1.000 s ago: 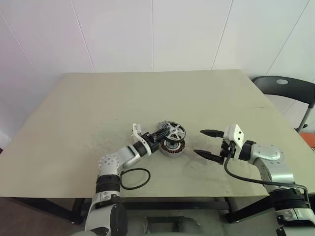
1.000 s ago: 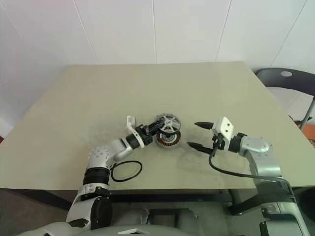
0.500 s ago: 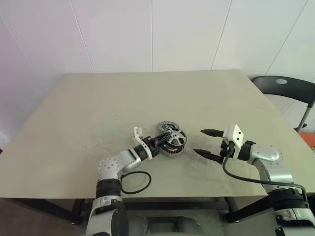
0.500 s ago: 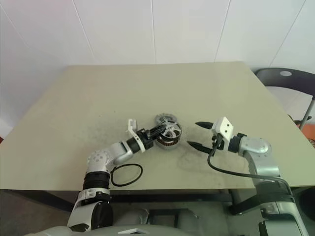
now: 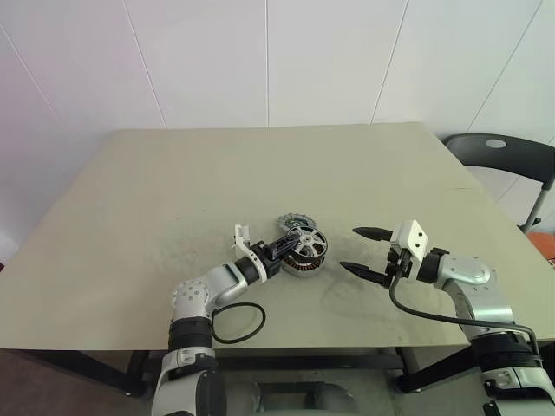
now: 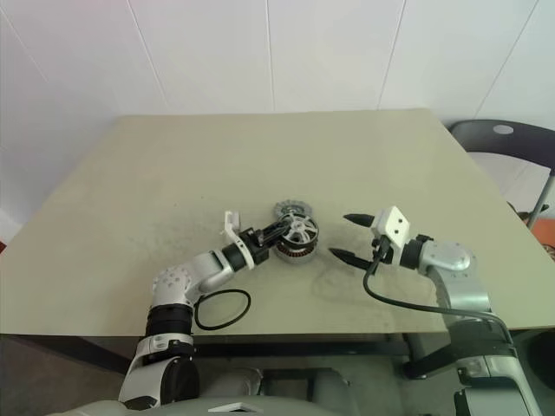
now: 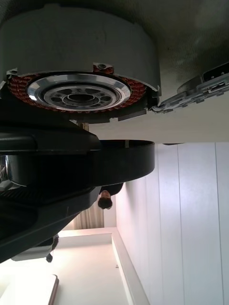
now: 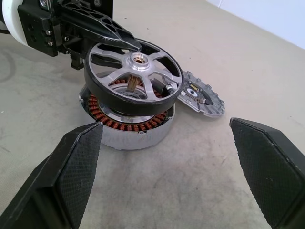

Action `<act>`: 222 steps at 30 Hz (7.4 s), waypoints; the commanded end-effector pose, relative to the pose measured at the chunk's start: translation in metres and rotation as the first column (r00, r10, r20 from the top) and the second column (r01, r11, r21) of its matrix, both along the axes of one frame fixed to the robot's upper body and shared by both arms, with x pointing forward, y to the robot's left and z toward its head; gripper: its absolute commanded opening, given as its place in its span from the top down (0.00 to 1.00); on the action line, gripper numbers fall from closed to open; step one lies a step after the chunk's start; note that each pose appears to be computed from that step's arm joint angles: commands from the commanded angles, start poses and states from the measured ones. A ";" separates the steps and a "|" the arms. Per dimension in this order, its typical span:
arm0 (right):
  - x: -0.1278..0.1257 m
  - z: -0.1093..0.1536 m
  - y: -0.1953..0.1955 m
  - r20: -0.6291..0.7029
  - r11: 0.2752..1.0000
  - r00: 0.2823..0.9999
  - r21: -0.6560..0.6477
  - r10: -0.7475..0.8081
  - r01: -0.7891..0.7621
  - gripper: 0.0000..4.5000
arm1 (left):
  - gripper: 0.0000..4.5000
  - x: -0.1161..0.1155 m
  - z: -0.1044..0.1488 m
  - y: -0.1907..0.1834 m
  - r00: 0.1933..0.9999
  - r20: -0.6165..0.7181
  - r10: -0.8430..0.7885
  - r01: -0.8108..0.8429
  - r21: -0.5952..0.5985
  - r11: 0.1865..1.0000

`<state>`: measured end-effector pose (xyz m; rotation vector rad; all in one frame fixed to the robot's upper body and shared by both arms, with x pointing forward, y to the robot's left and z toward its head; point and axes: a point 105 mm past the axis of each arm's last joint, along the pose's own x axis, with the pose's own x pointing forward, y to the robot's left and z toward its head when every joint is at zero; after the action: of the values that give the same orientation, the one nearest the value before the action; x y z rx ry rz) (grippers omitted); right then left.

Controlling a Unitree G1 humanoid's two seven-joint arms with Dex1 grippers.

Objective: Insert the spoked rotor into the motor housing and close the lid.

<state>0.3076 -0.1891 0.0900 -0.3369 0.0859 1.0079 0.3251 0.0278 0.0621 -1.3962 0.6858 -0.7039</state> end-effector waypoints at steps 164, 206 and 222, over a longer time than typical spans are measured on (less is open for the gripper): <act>-0.011 0.018 0.086 -0.081 0.651 0.775 -0.492 0.626 -0.577 0.98 | 1.00 0.006 0.042 0.071 0.238 0.824 -0.514 -0.643 0.531 0.552; 0.022 0.049 0.085 -0.171 0.938 0.922 0.049 0.347 -0.344 0.56 | 1.00 -0.021 0.017 0.072 0.194 0.637 -0.747 -0.514 0.714 0.475; -0.037 0.035 0.040 -0.696 0.806 0.626 0.565 0.351 0.177 0.09 | 1.00 -0.019 0.013 0.066 0.193 0.643 -0.741 -0.506 0.712 0.486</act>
<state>0.2689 -0.1482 0.1148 0.7079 0.5701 1.1577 0.3024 0.0970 0.0654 0.3754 0.0050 -1.0159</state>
